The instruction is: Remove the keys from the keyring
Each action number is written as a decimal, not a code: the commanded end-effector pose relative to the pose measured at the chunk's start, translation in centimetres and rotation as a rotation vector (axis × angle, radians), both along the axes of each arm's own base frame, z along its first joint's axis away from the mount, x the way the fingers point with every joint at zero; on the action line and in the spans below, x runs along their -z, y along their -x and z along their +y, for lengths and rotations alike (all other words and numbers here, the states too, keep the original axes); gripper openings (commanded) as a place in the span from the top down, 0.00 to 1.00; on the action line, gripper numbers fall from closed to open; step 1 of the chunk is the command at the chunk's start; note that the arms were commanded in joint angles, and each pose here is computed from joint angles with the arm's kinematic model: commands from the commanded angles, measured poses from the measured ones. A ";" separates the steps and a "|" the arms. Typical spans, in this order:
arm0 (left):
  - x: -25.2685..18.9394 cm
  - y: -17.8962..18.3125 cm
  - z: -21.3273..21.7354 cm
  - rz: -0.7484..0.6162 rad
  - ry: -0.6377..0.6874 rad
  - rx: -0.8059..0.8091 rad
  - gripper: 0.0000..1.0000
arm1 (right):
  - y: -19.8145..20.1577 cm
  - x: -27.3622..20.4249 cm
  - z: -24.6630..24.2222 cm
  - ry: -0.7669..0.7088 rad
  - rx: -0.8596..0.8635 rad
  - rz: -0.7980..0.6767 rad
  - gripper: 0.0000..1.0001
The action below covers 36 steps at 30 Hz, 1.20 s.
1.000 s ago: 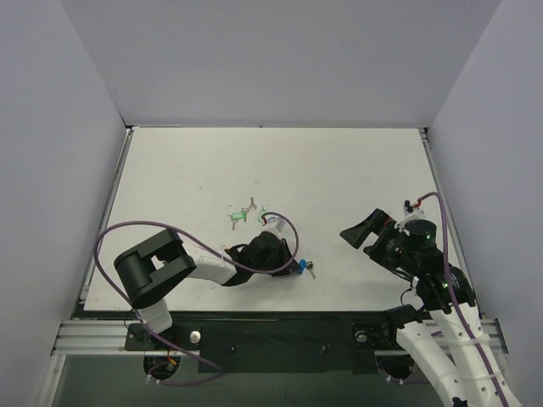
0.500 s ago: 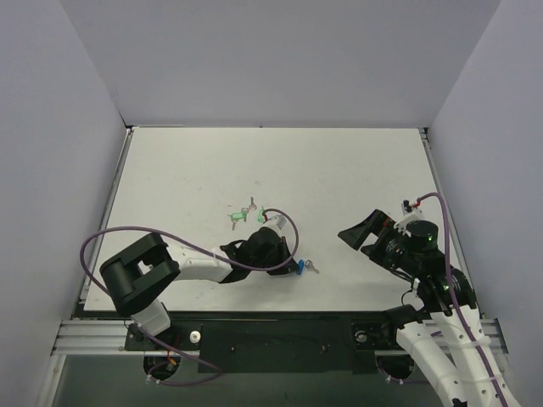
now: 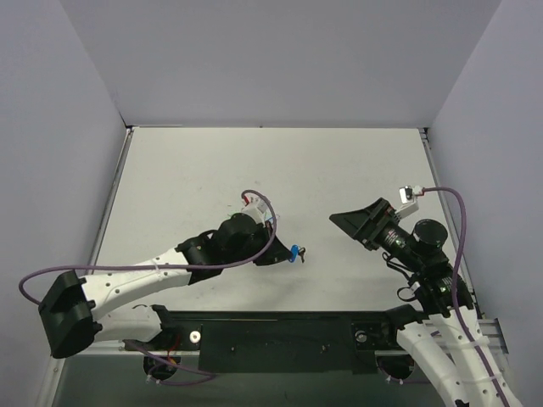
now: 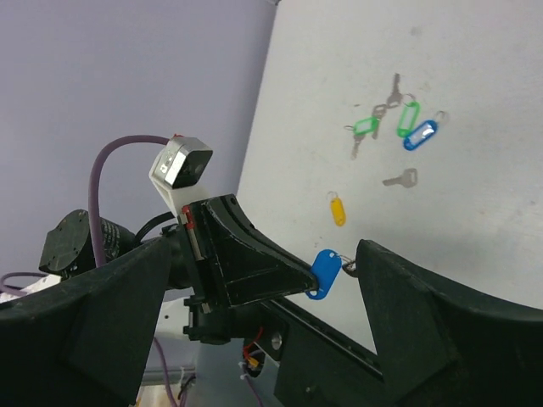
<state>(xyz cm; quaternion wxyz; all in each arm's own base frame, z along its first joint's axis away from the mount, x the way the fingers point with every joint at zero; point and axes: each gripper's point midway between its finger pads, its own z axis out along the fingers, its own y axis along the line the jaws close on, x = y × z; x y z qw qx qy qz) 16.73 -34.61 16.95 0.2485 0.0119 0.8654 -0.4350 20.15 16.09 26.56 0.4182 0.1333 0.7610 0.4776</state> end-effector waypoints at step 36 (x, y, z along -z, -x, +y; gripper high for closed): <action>-25.9 3.9 7.3 -0.040 0.556 -0.115 1.00 | 5.0 -20.1 13.7 -0.707 -0.523 -0.491 0.24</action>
